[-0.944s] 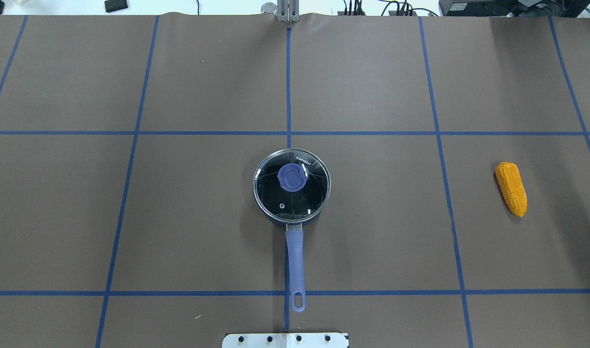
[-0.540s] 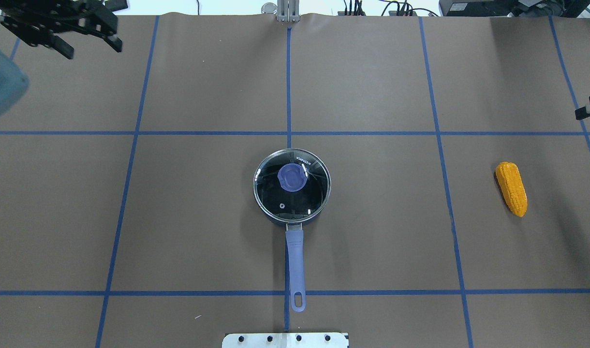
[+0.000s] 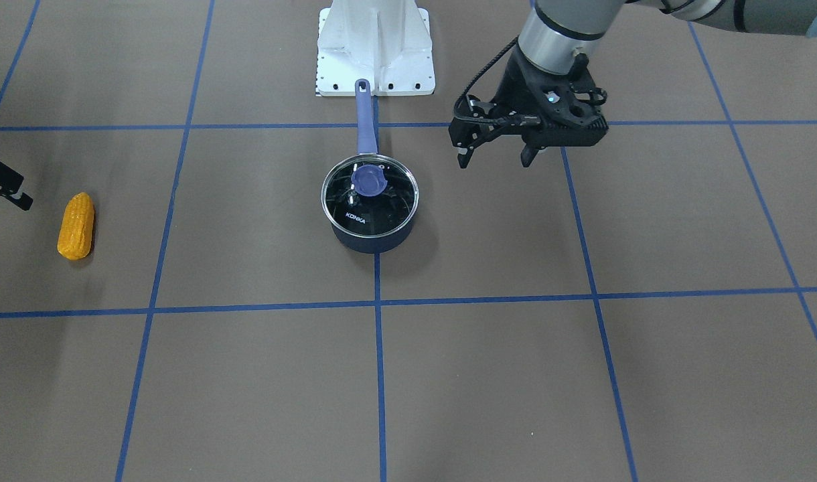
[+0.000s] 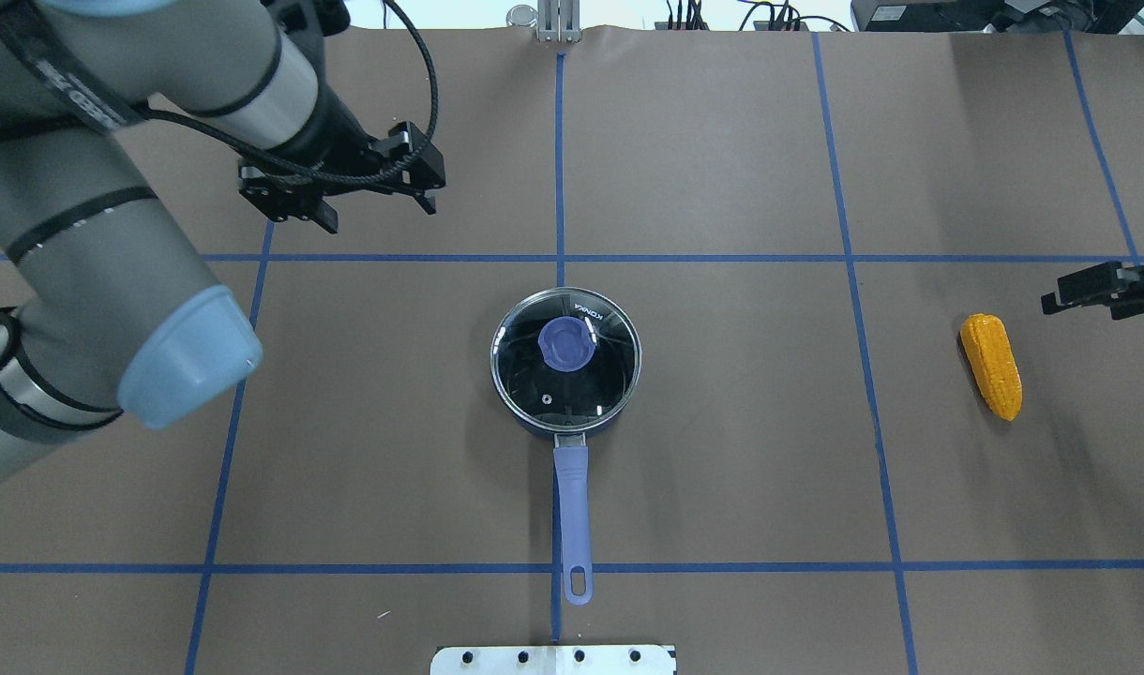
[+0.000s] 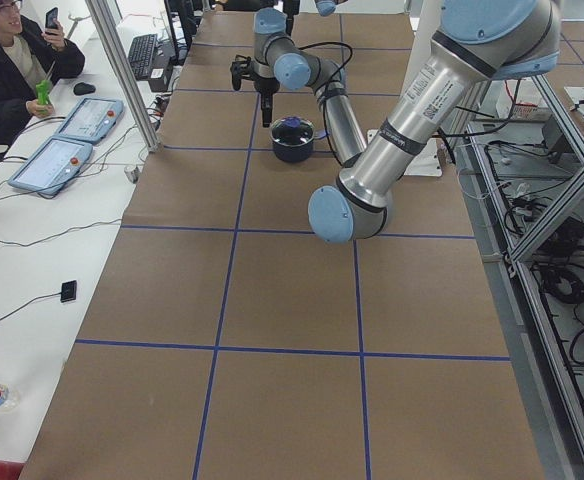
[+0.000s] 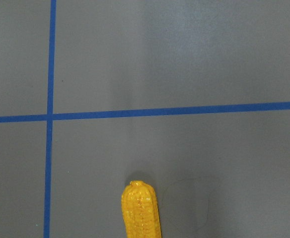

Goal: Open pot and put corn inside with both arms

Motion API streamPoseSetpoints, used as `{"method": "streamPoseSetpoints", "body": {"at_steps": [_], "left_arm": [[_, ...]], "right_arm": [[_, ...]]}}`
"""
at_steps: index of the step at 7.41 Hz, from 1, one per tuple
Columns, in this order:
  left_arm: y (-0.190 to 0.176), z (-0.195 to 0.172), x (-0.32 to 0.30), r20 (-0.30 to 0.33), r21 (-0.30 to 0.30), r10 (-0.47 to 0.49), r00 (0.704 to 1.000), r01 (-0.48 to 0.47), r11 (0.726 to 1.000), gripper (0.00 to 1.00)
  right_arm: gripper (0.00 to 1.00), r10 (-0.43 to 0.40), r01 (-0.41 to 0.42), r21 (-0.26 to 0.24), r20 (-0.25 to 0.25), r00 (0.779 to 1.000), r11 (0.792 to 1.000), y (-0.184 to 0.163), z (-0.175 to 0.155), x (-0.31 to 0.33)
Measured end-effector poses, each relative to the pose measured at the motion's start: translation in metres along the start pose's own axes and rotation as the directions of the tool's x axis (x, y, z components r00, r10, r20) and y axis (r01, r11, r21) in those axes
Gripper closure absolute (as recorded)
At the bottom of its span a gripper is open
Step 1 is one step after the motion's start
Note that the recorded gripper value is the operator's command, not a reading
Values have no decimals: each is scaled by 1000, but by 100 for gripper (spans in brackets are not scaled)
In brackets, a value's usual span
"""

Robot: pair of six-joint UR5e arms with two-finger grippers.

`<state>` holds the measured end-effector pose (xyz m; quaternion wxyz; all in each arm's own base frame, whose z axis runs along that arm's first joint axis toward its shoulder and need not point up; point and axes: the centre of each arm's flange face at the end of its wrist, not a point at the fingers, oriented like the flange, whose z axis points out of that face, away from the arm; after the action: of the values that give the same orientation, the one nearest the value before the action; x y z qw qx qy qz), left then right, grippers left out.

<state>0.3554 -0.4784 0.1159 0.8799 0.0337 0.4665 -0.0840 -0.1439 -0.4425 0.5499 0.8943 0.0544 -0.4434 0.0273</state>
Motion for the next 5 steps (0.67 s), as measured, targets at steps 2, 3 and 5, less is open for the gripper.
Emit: {"method": "streamPoseSetpoints", "body": {"at_steps": [2,3,5], "left_arm": [[33,13,40,-10,12,-28,1000,28,1000,2],[48,22,58,-10,18,-41,999,41,999,2],[74,45,91,5,26,-53,999,53,998,2]], "right_arm": [[0,-39,39,-17,-45,998,999,14,32,-13],[0,-52,51,-20,-56,997,998,13,42,-18],[0,-62,60,-25,-79,995,998,3,64,-22]]}}
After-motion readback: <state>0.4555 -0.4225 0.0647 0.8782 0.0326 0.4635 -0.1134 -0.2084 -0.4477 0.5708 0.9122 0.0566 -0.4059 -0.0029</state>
